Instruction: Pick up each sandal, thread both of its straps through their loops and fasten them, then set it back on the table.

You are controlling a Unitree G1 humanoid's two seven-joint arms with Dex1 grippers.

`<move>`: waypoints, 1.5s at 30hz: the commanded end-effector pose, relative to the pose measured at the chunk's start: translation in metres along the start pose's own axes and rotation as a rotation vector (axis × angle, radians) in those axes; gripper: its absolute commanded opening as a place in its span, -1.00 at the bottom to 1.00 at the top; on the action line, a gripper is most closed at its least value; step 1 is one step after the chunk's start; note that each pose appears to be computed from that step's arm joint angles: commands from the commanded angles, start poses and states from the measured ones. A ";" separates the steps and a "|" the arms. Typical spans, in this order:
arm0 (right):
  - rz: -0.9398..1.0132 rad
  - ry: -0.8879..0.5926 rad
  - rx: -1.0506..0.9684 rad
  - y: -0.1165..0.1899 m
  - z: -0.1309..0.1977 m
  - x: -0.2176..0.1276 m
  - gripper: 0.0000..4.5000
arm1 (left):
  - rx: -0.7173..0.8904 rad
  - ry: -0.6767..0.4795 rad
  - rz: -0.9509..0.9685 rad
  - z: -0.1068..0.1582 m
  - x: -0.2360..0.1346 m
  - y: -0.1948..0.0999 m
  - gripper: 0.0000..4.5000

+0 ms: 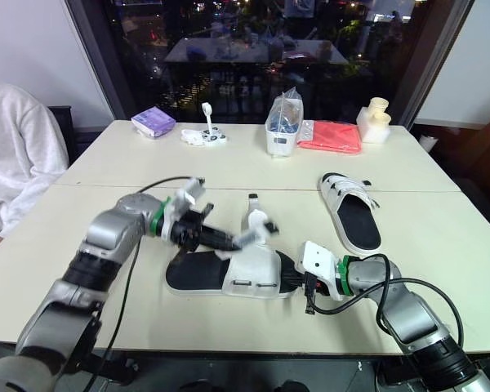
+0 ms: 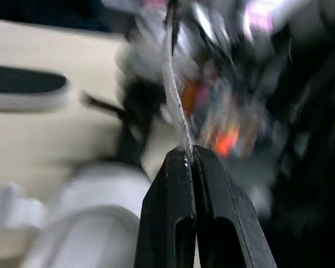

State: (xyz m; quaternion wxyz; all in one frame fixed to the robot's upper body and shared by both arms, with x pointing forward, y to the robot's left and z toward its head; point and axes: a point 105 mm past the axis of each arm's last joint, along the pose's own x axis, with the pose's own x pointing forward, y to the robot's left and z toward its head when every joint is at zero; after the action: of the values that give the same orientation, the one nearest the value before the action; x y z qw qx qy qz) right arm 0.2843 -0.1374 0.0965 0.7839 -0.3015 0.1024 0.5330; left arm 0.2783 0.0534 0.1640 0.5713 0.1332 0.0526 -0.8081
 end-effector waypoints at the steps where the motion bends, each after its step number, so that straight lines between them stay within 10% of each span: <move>1: -0.001 0.002 -0.014 -0.002 0.001 -0.002 -1.00 | 0.431 0.138 -0.059 0.001 0.017 -0.008 -0.97; 7: 0.016 0.007 -0.009 0.001 -0.002 -0.001 -1.00 | 0.725 0.253 -0.183 -0.020 0.019 -0.024 -0.73; 15: 0.028 0.012 -0.017 -0.001 -0.002 -0.003 -1.00 | 0.838 0.380 -0.209 -0.026 -0.011 -0.031 0.98; 23: 0.026 0.011 -0.028 -0.005 -0.003 0.000 -1.00 | 0.294 0.126 0.311 0.010 -0.050 0.003 0.98; 33: 0.033 0.018 -0.039 -0.004 -0.004 0.000 -1.00 | -0.621 -0.010 0.144 -0.022 -0.055 -0.078 0.98; 45: 0.040 0.009 -0.041 0.000 -0.001 0.001 -1.00 | -0.837 0.064 0.205 -0.073 -0.020 -0.083 0.98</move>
State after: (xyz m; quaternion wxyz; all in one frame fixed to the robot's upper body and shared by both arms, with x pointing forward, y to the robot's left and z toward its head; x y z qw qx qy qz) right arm 0.2876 -0.1383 0.0959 0.7686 -0.3145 0.1010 0.5479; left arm 0.2157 0.1176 0.0980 0.6436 -0.0944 0.3783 -0.6586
